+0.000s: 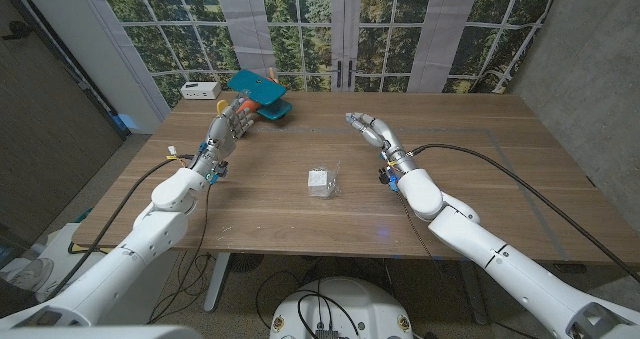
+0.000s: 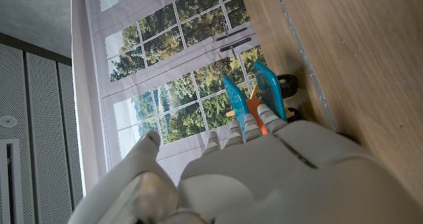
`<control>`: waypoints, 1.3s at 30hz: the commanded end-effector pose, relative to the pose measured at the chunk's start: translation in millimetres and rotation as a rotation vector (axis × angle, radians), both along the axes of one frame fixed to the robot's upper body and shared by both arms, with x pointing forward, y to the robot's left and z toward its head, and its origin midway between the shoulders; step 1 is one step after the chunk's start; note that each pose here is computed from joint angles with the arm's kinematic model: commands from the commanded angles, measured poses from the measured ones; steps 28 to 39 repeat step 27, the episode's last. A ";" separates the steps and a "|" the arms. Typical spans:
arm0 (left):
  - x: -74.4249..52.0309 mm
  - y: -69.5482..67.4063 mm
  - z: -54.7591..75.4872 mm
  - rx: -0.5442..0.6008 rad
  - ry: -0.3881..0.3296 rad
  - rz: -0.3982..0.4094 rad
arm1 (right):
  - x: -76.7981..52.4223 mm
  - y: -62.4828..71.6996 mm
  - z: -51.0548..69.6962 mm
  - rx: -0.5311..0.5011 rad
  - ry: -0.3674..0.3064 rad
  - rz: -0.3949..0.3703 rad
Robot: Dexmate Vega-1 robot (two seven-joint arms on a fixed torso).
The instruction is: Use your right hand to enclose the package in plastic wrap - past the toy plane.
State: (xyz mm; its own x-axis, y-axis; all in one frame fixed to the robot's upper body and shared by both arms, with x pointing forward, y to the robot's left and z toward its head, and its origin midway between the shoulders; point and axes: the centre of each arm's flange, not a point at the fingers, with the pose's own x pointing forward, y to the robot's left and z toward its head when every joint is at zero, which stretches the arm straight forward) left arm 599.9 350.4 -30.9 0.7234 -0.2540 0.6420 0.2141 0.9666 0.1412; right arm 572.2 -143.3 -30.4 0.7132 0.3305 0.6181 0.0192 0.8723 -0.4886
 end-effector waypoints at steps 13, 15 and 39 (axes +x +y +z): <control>0.4 -6.0 2.9 0.035 -0.077 0.007 | 18.0 -49.5 11.2 0.220 0.066 -0.047; 1.7 -6.7 3.8 0.050 -0.072 -0.003 | 21.0 -54.7 11.6 0.240 0.074 -0.047; 3.6 -3.8 -3.1 0.079 -0.013 -0.006 | 22.8 -75.1 4.3 0.380 0.032 -0.059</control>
